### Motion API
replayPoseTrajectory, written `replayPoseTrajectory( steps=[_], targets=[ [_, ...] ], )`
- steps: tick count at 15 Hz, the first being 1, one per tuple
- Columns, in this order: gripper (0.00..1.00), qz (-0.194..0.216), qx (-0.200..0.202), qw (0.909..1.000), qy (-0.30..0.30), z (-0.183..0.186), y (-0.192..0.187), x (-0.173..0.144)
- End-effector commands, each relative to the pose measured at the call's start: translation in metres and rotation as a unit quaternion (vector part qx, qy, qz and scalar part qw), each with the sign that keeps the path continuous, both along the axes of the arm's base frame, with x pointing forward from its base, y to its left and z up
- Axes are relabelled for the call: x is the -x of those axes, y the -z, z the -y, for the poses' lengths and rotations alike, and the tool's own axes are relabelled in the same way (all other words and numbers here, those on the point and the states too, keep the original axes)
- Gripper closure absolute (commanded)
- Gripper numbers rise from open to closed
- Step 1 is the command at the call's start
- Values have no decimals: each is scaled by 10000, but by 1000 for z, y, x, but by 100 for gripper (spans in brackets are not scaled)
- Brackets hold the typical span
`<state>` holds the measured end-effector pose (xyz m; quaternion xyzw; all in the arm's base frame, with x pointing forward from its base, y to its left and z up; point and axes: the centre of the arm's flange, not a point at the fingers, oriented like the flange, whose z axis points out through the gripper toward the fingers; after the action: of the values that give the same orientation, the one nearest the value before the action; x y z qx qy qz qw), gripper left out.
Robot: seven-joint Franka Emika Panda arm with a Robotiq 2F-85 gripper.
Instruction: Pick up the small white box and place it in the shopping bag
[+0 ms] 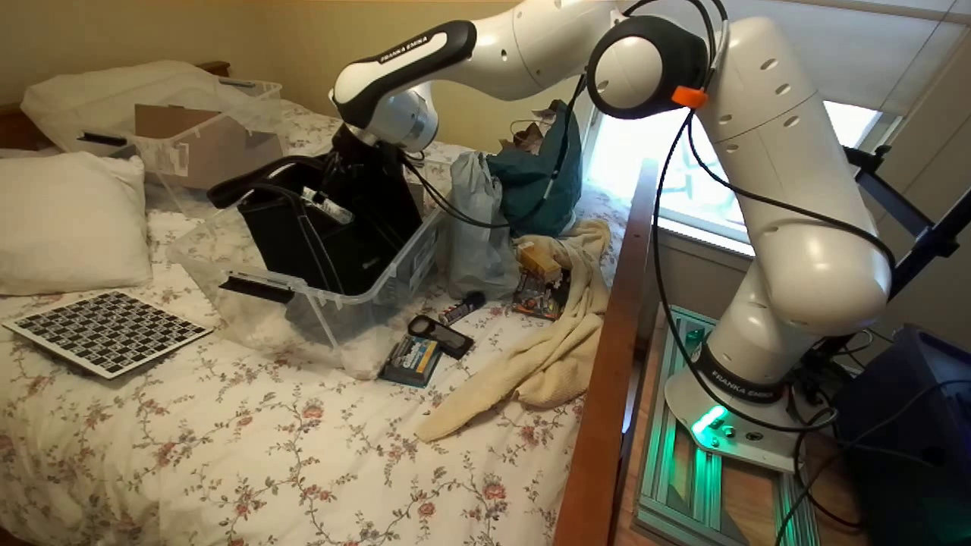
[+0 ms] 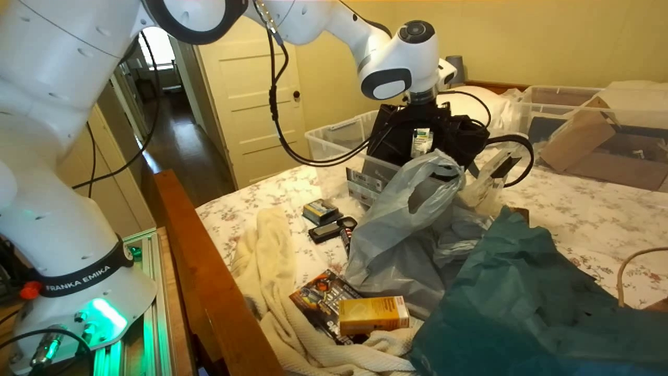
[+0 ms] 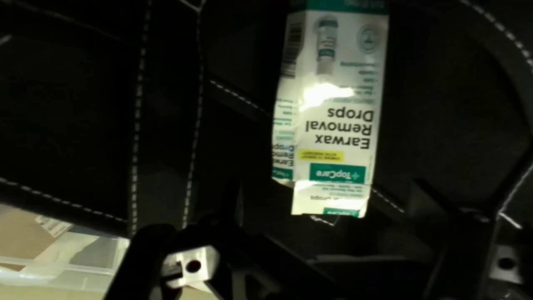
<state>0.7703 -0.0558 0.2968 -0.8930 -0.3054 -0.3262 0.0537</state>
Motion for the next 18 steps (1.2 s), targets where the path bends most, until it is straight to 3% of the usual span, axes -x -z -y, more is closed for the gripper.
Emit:
replayPoseTrajectory(
  steps=[1,7,12,18],
  targets=[
    [0,34,382,9977,560,9,-21,12],
    [0,-547,804,9918,824,10,-7,19],
    [0,-1010,612,9908,665,3,8,21],
    [0,-1005,495,9915,655,3,21,14]
  ],
)
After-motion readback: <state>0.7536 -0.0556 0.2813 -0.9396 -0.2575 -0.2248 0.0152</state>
